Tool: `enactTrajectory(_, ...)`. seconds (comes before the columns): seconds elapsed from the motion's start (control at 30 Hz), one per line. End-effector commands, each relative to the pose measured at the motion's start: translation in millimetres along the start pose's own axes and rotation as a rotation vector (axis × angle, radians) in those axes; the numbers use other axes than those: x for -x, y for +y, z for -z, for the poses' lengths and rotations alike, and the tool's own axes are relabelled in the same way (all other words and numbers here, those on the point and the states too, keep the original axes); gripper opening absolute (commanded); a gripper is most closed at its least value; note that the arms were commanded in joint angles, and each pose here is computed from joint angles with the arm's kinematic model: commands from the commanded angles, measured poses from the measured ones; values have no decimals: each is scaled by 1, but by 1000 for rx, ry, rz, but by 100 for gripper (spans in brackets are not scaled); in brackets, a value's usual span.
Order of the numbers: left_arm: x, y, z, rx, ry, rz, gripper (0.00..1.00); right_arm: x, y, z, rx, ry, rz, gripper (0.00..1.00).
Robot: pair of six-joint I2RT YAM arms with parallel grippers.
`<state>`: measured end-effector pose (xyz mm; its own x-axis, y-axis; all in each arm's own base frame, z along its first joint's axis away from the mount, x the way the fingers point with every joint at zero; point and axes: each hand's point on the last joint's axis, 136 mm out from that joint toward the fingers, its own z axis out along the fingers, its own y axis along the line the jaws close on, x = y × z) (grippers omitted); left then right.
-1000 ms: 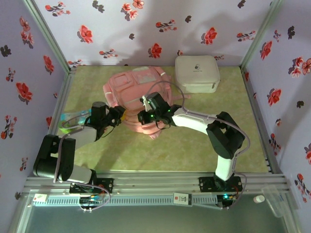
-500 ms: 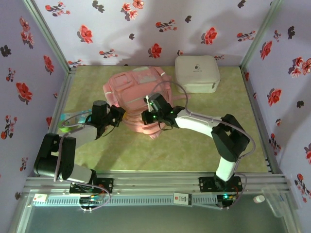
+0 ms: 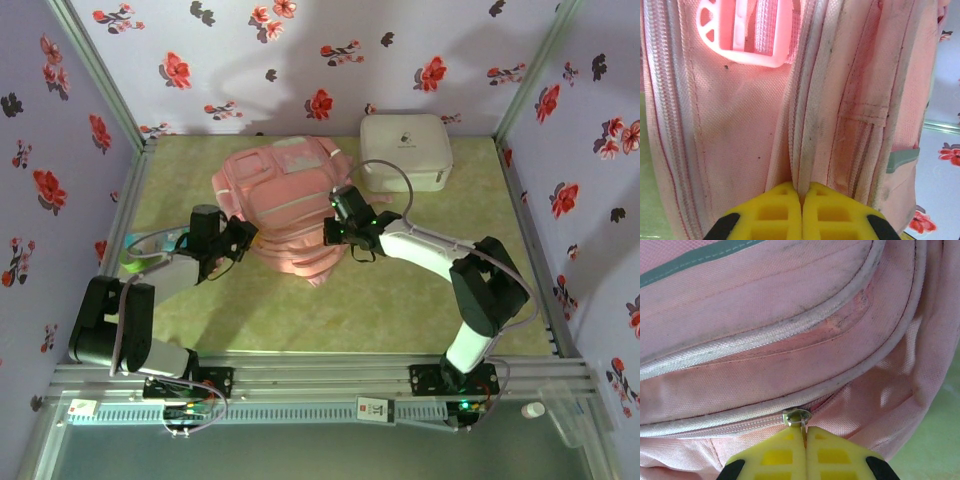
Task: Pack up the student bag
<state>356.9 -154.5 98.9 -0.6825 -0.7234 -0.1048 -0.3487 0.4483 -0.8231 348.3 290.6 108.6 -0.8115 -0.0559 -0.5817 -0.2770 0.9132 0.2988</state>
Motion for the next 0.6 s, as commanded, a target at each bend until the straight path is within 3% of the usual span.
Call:
enactTrajectory(0.0, 16, -7, 4, 35, -36, -83, 0, 0, 13, 11, 34, -8, 26, 0)
enactTrajectory(0.27, 61, 35, 18, 209, -100, -124, 5, -23, 105, 2, 228, 38, 109, 0)
enactTrajectory(0.43, 87, 35, 51, 297, -175, -175, 29, -18, 149, -10, 326, 48, 116, 0)
enactTrajectory(0.57, 85, 25, 76, 298, -210, -174, 49, -9, 163, -16, 356, 46, 115, 0)
